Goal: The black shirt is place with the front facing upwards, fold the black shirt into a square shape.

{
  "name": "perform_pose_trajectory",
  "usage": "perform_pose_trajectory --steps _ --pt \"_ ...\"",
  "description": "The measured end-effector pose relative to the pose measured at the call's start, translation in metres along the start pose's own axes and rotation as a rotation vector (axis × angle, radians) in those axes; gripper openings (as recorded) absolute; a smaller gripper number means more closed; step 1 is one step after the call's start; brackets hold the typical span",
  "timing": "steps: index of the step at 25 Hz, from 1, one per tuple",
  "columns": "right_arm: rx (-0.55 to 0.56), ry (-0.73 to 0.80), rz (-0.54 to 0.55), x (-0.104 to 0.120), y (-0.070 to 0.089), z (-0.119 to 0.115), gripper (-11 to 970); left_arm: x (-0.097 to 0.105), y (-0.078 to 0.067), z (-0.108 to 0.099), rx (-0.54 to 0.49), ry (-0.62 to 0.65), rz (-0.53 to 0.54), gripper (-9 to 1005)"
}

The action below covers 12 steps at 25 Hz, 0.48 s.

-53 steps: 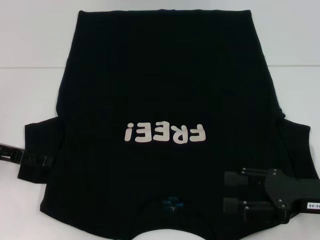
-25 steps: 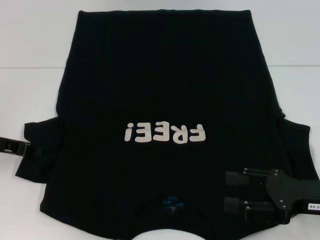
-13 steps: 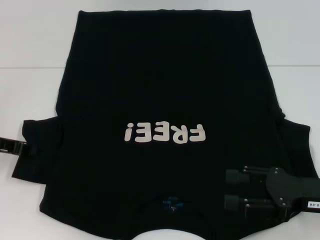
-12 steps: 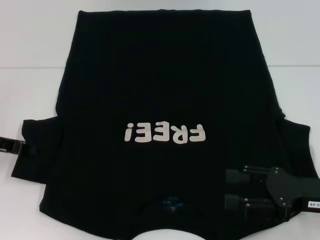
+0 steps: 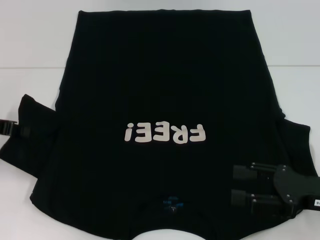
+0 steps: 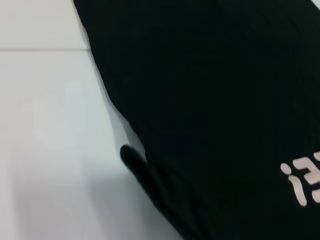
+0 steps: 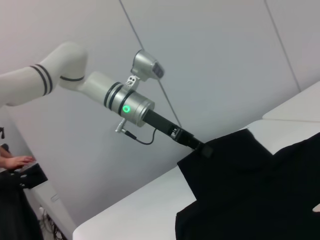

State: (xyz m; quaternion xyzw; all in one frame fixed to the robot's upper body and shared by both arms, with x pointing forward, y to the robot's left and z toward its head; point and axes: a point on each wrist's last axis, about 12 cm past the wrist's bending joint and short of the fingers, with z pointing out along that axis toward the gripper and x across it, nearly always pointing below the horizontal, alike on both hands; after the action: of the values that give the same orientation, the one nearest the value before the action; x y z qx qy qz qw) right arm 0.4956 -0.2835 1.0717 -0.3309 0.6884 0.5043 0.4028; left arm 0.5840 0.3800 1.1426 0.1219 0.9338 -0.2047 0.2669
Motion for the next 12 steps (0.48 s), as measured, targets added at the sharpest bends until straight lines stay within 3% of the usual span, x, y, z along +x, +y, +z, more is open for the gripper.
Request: perform_pose_trajectory --steps 12 --pt "0.013 -0.015 -0.001 0.002 0.001 -0.005 783 -0.012 0.001 -0.012 -0.036 -0.029 -0.008 20"
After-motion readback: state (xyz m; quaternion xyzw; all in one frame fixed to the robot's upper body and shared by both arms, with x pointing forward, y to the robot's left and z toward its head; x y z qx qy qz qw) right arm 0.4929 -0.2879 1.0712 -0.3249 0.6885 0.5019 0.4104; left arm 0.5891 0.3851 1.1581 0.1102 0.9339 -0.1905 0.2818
